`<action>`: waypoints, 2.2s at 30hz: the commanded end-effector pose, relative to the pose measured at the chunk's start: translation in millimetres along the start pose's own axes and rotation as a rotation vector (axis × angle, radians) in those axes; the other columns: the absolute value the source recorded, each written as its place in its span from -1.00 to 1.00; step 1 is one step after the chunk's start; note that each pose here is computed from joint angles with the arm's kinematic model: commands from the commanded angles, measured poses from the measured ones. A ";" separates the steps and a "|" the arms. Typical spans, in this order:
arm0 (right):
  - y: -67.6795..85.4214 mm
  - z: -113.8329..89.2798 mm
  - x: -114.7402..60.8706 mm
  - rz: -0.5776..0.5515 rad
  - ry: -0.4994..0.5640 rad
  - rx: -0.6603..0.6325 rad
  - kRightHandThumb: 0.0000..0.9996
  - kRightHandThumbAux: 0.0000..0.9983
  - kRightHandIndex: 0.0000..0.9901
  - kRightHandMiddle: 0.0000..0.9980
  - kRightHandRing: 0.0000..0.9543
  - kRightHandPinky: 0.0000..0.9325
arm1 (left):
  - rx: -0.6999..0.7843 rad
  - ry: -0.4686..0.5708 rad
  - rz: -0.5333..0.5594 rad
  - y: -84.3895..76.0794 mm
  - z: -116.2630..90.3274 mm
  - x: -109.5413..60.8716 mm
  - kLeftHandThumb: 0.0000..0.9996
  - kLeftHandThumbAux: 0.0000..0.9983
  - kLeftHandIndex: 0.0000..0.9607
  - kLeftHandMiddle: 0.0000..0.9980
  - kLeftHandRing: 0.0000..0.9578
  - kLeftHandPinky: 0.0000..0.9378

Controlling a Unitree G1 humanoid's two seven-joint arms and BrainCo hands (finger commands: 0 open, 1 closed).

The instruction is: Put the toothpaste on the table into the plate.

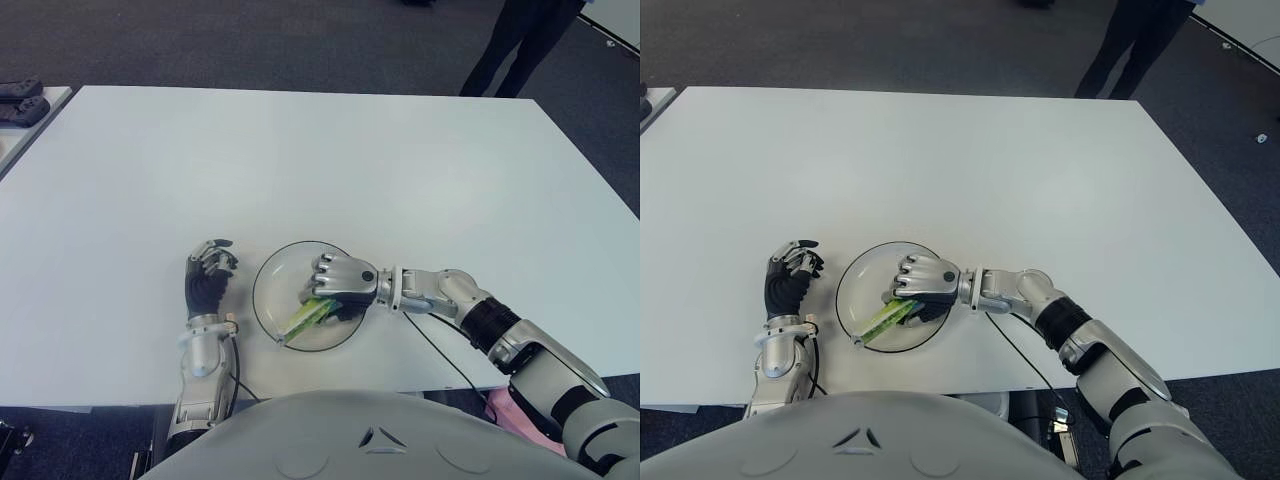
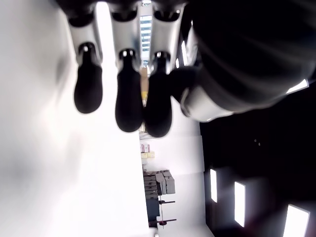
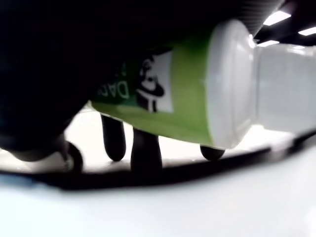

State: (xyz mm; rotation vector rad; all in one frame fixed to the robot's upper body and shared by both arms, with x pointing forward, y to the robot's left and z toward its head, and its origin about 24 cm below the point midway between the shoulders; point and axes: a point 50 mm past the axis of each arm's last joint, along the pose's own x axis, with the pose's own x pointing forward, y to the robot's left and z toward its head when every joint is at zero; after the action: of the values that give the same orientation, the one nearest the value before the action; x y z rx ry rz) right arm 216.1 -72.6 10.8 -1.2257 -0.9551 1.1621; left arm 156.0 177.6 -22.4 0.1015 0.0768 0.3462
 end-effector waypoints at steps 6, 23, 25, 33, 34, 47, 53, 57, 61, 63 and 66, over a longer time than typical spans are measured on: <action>0.9 -1.3 -5.9 0.036 0.014 -0.067 -0.54 -0.20 -1.00 -1.00 -1.00 -1.00 | 0.012 0.047 0.010 -0.1 -7.4 -4.1 0.42 0.44 -0.09 0.29 0.34 0.37; -5.9 -1.9 -5.7 -0.022 0.002 -0.093 -0.33 -0.38 -1.00 -1.00 -1.00 -1.00 | 0.021 0.049 0.011 0.7 -8.3 -2.8 0.42 0.44 -0.09 0.29 0.34 0.38; -6.4 -2.1 -6.1 -0.041 0.005 -0.083 -0.33 -0.39 -1.00 -1.00 -1.00 -1.00 | 0.018 0.046 0.010 0.7 -8.5 -2.7 0.42 0.44 -0.09 0.29 0.34 0.37; -7.8 -2.9 -6.8 -0.089 0.000 -0.057 -0.34 -0.33 -1.00 -1.00 -1.00 -1.00 | 0.012 0.047 0.015 1.0 -9.2 -2.4 0.42 0.44 -0.09 0.28 0.33 0.37; -8.3 -3.3 -6.8 -0.092 -0.002 -0.058 -0.34 -0.32 -1.00 -1.00 -1.00 -1.00 | 0.012 0.047 0.015 1.0 -9.2 -2.4 0.42 0.44 -0.09 0.29 0.33 0.38; -12.1 -4.1 -8.9 -0.112 0.036 0.039 -0.53 -0.14 -1.00 -1.00 -1.00 -1.00 | 0.009 0.040 0.007 0.7 -9.2 -2.4 0.42 0.44 -0.09 0.32 0.36 0.40; -12.6 -6.2 -13.3 -0.058 0.100 0.123 -0.75 0.07 -1.00 -1.00 -1.00 -1.00 | 0.009 0.047 0.004 0.1 -9.3 -2.3 0.42 0.44 -0.09 0.32 0.36 0.40; -15.1 -9.1 -14.7 -0.084 0.176 0.145 -0.77 0.14 -1.00 -1.00 -1.00 -1.00 | 0.005 0.050 0.001 -0.2 -9.3 -2.1 0.42 0.44 -0.09 0.31 0.36 0.39; -15.8 -12.0 -16.4 -0.167 0.286 0.180 -0.71 0.10 -1.00 -1.00 -1.00 -1.00 | 0.002 0.051 0.000 -0.4 -9.3 -1.5 0.42 0.44 -0.09 0.30 0.35 0.38; -15.9 -12.9 -17.5 -0.190 0.319 0.192 -0.68 0.09 -1.00 -1.00 -1.00 -1.00 | 0.002 0.052 0.001 -0.4 -9.3 -1.3 0.42 0.44 -0.09 0.30 0.35 0.38; -8.5 -12.5 -28.0 -0.323 0.440 0.346 -0.63 0.08 -1.00 -1.00 -1.00 -0.93 | -0.002 0.046 0.002 -0.7 -9.1 -0.3 0.42 0.44 -0.09 0.30 0.35 0.38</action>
State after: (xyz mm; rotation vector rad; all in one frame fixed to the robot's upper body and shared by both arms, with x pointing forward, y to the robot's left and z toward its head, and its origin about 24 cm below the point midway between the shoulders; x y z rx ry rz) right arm 226.9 -93.2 26.1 -1.0530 -0.6732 0.8307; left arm 157.9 177.7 -22.9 0.0979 0.0696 0.3453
